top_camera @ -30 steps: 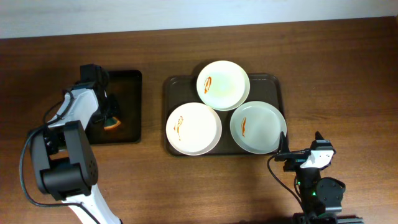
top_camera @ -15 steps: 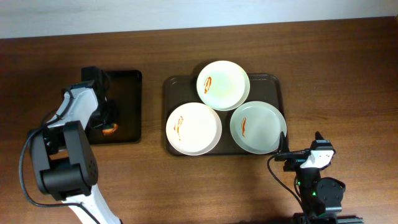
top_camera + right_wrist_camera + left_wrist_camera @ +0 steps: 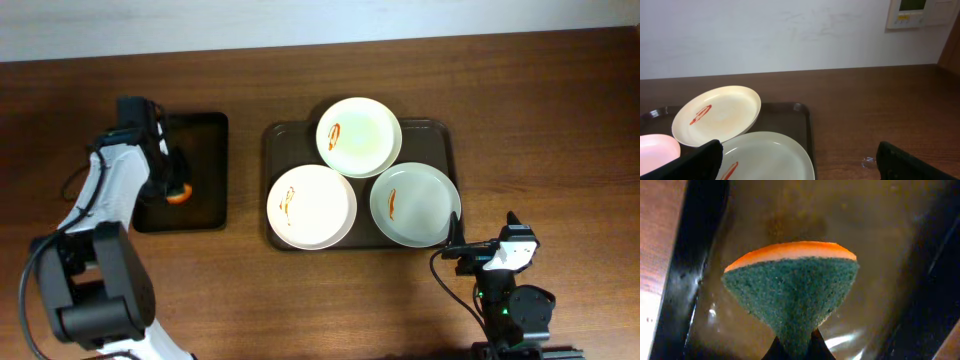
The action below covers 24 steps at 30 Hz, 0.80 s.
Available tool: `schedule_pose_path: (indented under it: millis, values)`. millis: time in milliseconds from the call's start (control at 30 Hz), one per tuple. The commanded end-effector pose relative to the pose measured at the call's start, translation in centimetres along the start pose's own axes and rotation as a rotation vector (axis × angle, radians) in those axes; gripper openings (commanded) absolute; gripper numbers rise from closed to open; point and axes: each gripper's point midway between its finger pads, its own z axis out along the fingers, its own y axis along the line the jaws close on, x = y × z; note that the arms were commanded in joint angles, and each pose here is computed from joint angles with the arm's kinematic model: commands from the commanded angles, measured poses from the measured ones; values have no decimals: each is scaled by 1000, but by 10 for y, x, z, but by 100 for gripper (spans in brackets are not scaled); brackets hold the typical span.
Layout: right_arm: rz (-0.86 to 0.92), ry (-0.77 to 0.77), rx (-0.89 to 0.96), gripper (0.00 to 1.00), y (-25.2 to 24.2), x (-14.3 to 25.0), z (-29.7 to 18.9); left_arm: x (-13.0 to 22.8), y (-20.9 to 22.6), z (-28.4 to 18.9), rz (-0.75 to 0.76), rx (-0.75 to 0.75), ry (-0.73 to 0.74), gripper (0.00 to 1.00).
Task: Clean dirty plates on tray and stack at the side
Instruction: 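Lift the sponge with the left gripper and place it on the front-left plate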
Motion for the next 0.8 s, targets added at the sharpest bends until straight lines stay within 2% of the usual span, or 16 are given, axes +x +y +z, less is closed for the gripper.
schedule_pose_path:
  millis: [0, 67, 100, 133, 233, 300, 367, 433, 500, 533, 567, 633, 767]
  values:
    - [4, 5, 14, 99, -3, 3, 0, -39, -12, -71, 14, 66, -177, 0]
    - [3, 5, 14, 98, -3, 3, 0, -55, -23, -118, 23, 146, -306, 0]
    - [4, 5, 14, 98, -3, 3, 0, -59, -21, -118, 21, 130, -326, 0]
    - [4, 5, 14, 98, -3, 3, 0, -55, -20, -104, 20, 124, -306, 0]
    - [4, 5, 14, 98, -3, 3, 0, -15, -19, -19, 33, 91, -119, 0]
    - [4, 5, 14, 99, -3, 3, 0, -13, -19, -13, 35, 86, -100, 0]
    - [4, 5, 14, 98, -3, 3, 0, -34, -24, -62, 36, 108, -182, 0]
    - [4, 5, 14, 98, -3, 3, 0, -53, -42, -142, 66, 163, -351, 0]
    - [4, 5, 14, 98, -3, 3, 0, -47, -57, -167, 102, 198, -400, 0]
    - [4, 5, 14, 98, -3, 3, 0, -37, -70, -163, 132, 221, -369, 0]
    - [4, 5, 14, 99, -3, 3, 0, -4, -110, -141, 211, 344, -246, 0]
    - [3, 5, 14, 98, -3, 3, 0, 39, -150, -113, 294, 449, -93, 0]
    - [3, 5, 14, 98, -3, 3, 0, 119, -200, -49, 380, 424, 157, 0]
